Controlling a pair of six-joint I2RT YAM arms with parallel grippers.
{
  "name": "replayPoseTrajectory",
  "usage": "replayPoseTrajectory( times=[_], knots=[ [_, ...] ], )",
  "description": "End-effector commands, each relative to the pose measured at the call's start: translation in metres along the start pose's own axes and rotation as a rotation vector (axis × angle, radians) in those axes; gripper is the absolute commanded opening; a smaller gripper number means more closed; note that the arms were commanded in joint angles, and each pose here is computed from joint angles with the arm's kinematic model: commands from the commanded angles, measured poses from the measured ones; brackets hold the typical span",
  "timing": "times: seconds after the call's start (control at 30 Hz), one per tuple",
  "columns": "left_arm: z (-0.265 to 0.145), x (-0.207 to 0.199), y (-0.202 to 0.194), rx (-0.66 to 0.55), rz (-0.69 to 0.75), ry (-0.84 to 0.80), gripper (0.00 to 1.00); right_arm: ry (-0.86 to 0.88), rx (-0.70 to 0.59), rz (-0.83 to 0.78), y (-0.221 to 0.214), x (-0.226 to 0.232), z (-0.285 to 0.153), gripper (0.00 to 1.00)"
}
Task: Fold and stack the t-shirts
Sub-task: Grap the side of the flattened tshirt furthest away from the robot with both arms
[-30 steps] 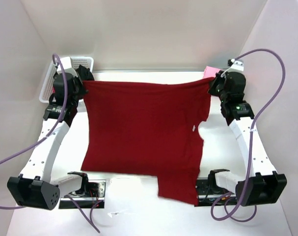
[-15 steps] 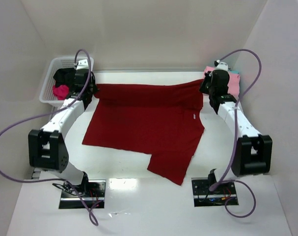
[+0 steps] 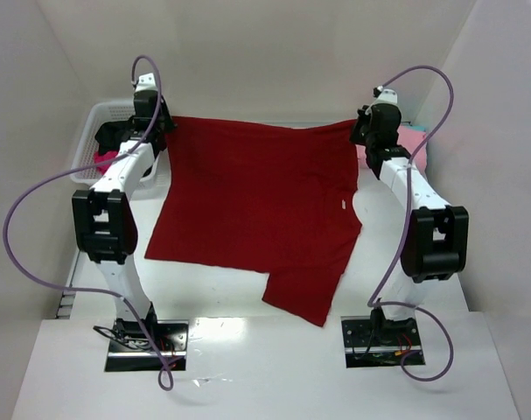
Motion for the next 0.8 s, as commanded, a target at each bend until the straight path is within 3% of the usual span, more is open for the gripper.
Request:
replayPoseTrajectory(
  times=[0.0,0.4,0.6,0.77],
  knots=[
    [0.020,0.002,0.026,-0.040,-0.054,-0.036,0.00,-0.013,-0.103,-0.026,0.030,-0.005,0.017,0.00],
    [0.038,0.012,0.008,0.015,-0.035,-0.057,0.00,0.029,-0.098,-0.029,0.036,0.001,0.060,0.00],
    [0.037,0.007,0.005,0.045,-0.004,-0.119,0.00,0.058,-0.103,-0.039,0.040,0.003,0.047,0.00],
    [0.013,0.010,-0.001,0.091,0.019,-0.134,0.00,0.101,-0.061,-0.031,0.018,0.008,0.019,0.00]
  ],
)
Point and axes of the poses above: each gripper's point midway between its finger pads, its own z axis out along the fingers, its own x axis along the line the jaws close on, y = z × x, the point moved 6 cm from there along -z, back along the fingers, and after that the axes turned 13 degrees about -z, right-handed, at the moved point
